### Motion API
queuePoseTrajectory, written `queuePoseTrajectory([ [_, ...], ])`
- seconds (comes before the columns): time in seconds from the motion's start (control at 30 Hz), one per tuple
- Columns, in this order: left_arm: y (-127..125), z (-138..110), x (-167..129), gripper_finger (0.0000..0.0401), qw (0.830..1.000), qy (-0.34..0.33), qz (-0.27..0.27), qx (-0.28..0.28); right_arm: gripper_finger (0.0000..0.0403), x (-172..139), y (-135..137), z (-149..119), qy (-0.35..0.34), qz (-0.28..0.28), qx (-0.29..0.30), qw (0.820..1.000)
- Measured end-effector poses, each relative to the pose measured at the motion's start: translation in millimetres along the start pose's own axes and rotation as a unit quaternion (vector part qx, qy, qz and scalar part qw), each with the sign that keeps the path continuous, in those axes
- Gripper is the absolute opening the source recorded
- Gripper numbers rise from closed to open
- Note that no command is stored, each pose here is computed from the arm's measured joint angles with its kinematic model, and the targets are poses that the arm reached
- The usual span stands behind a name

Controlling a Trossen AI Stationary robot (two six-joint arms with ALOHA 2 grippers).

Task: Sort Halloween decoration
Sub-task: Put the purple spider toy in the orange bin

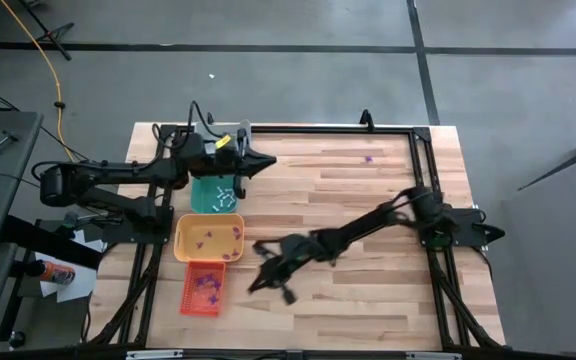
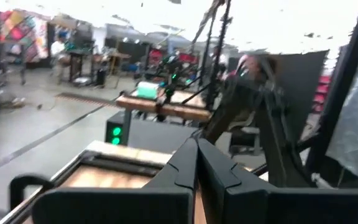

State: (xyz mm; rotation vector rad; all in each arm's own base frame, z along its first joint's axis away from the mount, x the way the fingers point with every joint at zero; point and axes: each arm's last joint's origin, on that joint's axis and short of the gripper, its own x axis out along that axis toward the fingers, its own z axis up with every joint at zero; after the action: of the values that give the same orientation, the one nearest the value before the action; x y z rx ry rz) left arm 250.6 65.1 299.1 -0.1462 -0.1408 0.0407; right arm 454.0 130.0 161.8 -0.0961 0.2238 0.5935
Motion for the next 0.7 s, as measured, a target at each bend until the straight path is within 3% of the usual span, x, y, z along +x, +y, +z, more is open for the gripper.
queuePoseTrajectory([
  [0.23, -5.3, 2.4, 0.6, 0.0000, 1.000, -0.012, -0.027, -0.004, 0.0000, 59.4, -27.9, 15.2, -0.039, -0.064, -0.010, 0.997],
  [0.33, -5.2, 1.9, 0.6, 0.0000, 0.999, -0.009, -0.026, -0.016, 0.0000, 76.5, -36.0, 19.0, -0.041, -0.067, -0.011, 0.997],
  [0.57, -5.1, 1.7, 0.6, 0.0000, 0.999, -0.008, -0.026, -0.020, 0.0001, 96.8, -41.9, 22.0, -0.015, -0.060, 0.007, 0.998],
  [0.7, -5.1, 1.4, 0.6, 0.0000, 0.999, -0.006, -0.026, -0.024, 0.0028, 97.9, -42.8, 23.3, -0.011, -0.060, 0.021, 0.998],
])
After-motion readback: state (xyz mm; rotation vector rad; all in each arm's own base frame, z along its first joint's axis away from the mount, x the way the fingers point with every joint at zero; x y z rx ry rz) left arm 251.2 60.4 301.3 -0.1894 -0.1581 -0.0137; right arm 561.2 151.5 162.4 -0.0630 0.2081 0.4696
